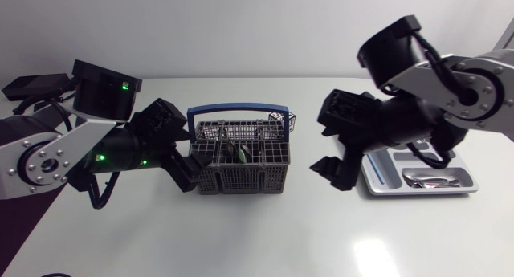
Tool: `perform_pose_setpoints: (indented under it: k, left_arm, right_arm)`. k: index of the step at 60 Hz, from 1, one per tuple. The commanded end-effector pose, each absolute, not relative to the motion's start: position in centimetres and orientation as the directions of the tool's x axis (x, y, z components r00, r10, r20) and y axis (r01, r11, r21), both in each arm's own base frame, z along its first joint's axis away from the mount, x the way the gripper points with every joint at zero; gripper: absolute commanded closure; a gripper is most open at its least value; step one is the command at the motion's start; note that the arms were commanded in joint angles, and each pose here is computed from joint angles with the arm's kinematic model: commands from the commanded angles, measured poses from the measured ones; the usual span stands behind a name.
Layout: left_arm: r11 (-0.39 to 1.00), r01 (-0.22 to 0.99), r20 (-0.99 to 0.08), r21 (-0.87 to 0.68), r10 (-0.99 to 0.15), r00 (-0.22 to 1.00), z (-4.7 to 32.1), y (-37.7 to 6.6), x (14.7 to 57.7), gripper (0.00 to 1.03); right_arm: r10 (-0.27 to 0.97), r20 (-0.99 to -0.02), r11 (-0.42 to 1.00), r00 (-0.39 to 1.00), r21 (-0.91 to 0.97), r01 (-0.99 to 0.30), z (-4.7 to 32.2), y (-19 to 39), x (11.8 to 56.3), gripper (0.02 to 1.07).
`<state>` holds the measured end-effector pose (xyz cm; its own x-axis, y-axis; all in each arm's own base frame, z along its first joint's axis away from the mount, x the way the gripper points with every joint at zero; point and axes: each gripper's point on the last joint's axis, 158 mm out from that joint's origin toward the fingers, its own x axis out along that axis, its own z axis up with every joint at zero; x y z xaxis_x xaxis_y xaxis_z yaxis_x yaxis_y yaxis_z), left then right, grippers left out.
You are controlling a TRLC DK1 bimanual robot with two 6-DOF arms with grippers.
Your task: Transfer all utensils from the basket to the drawer tray.
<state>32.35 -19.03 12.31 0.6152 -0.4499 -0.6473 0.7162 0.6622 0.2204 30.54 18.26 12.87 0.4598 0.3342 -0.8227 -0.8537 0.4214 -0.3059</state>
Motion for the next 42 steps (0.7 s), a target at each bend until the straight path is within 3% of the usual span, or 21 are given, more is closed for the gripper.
perform_pose_setpoints:
  k: [1,16,42]
  left_arm:
    - [0.64,0.734,-0.646,0.226,-0.466,0.605,11.8,-18.7,31.8,0.16]
    - [0.583,0.783,-0.618,0.216,-0.539,0.572,12.0,-20.0,30.9,0.16]
    - [0.556,0.808,-0.608,0.194,-0.579,0.544,10.7,-21.1,31.0,0.16]
  right_arm:
    - [0.349,-0.819,0.472,0.455,-0.265,-0.841,12.6,20.6,30.7,0.07]
    - [0.389,-0.789,0.483,0.475,-0.264,-0.835,11.8,25.7,31.5,0.11]
    - [0.42,-0.726,0.53,0.544,-0.29,-0.797,9.9,29.2,33.4,0.29]
